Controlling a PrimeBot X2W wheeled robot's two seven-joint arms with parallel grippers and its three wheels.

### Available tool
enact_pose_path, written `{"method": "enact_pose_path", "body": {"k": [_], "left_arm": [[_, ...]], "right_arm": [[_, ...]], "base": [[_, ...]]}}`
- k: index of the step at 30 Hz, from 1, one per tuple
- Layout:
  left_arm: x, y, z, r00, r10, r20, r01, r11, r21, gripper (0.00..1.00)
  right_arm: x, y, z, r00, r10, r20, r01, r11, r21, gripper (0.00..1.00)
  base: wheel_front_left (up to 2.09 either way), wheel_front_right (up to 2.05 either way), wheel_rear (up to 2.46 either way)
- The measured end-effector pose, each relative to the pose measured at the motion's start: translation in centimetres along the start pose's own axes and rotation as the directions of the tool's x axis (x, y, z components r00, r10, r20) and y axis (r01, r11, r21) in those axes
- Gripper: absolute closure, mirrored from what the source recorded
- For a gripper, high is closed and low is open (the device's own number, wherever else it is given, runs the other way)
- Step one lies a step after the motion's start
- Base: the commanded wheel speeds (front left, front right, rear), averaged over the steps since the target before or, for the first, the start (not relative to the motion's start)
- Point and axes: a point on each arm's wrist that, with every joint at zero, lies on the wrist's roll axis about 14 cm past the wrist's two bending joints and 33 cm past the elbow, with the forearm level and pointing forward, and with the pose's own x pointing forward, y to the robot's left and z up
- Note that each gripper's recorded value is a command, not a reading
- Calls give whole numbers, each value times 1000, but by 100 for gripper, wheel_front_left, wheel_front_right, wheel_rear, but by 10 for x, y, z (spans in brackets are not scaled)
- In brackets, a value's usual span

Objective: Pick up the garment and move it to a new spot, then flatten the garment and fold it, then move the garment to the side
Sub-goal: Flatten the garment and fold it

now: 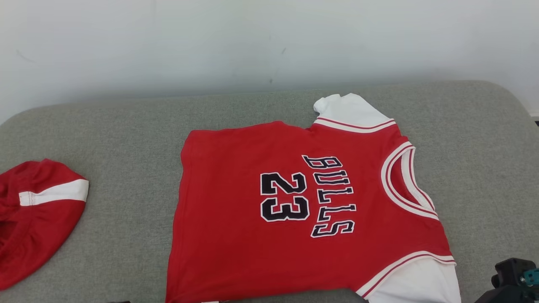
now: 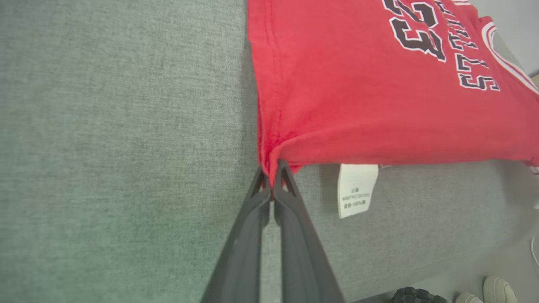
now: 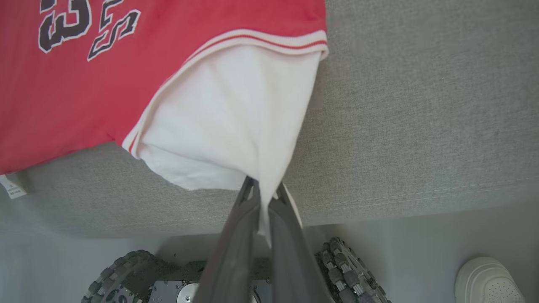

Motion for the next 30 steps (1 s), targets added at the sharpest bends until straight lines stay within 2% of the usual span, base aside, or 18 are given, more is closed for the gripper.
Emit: {"method": "enact_pose_path", "body": {"k": [5,9,17,23,30], "left_arm": [[-7,8,-1,1000,27,-7,-27,999,44,100],[-9,8,2,1000,27,9,-27,999,33,100],[-9,-18,31,984,-80,161,99,989,-114,100],[0,-32,53,971,-120,209,161,968,-195,100],[22,-32,77,966,-104,236,151,971,-187,100]], "right_arm": [[-5,-1,-21,996,0,-85,1,1000,7,100],[-7,0,-15,998,7,-64,-7,1000,7,100],[-9,25,31,985,111,130,-111,994,-5,100],[-8,41,72,949,170,266,-172,985,-16,100],[7,54,114,917,200,345,-201,979,-34,100]], "base": [[0,0,0],[0,0,0],[0,0,0],[0,0,0],[0,0,0]]}}
